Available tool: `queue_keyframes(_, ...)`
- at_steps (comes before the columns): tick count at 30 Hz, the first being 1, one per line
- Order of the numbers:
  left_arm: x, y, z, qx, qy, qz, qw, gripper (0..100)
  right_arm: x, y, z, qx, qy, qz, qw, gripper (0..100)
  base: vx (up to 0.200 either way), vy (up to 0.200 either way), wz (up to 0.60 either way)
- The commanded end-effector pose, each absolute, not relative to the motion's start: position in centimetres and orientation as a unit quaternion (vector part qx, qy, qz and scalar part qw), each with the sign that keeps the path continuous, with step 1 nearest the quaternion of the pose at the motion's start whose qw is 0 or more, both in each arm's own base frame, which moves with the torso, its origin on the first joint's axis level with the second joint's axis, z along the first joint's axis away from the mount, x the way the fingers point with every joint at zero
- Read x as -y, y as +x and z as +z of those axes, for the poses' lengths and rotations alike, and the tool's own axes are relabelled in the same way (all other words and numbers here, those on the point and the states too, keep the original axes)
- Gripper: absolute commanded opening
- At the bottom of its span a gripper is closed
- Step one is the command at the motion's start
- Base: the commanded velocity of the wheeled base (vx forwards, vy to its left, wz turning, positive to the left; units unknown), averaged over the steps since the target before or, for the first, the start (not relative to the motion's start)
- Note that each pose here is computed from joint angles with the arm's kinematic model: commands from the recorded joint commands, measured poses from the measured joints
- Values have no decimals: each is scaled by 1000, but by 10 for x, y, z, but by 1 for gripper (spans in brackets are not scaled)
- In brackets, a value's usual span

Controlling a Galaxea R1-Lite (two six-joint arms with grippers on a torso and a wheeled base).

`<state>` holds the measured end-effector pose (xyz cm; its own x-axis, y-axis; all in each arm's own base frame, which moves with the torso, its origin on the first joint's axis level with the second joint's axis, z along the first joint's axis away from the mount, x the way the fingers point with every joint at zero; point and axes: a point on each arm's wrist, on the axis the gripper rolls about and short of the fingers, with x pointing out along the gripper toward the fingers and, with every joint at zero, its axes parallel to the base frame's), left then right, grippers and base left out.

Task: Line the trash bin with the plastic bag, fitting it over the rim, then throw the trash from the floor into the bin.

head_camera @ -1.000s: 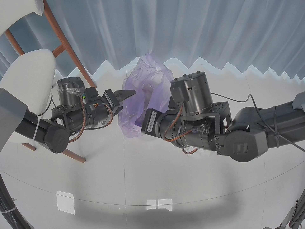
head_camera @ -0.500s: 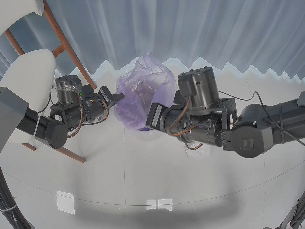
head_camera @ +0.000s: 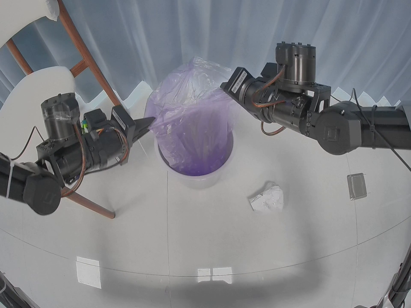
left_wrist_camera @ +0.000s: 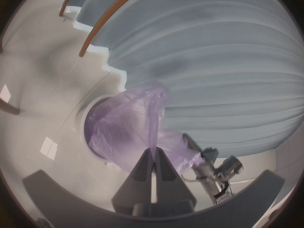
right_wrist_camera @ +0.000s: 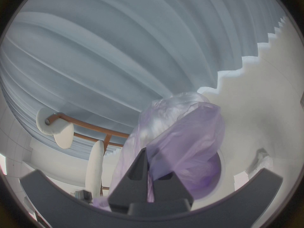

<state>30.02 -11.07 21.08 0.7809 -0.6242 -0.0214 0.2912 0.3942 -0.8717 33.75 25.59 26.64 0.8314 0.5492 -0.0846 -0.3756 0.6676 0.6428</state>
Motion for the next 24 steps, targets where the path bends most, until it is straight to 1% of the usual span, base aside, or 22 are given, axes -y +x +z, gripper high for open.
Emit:
queue_keyframes(1, 120, 258, 206, -187, -481, -289, 806, 0, -260, 363, 261, -120, 321, 252, 905, 0, 0, 0, 0)
queue_keyframes(7, 123, 259, 200, -173, -485, -282, 810, 0, -269, 363, 249, -132, 316, 254, 904, 0, 0, 0, 0)
queue_keyframes(8, 126, 262, 197, -174, -485, -278, 810, 0, -270, 362, 249, -131, 317, 256, 904, 100, 0, 0, 0)
queue_keyframes(11, 130, 264, 194, -172, -483, -279, 812, 0, -274, 359, 251, -129, 321, 261, 901, 100, 0, 0, 0)
queue_keyframes(15, 134, 270, 187, -168, -482, -278, 814, 0, -266, 338, 248, -183, 327, 243, 895, 100, 0, 0, 0)
queue_keyframes(17, 135, 272, 184, -166, -482, -278, 814, 0, -256, 320, 244, -225, 317, 229, 892, 100, 0, 0, 0)
queue_keyframes(20, 137, 275, 180, -167, -482, -272, 816, 0, -255, 309, 241, -239, 314, 229, 890, 100, 0, 0, 0)
queue_keyframes(24, 141, 278, 175, -171, -481, -265, 818, 0, -261, 289, 236, -263, 317, 238, 880, 100, 0, 0, 0)
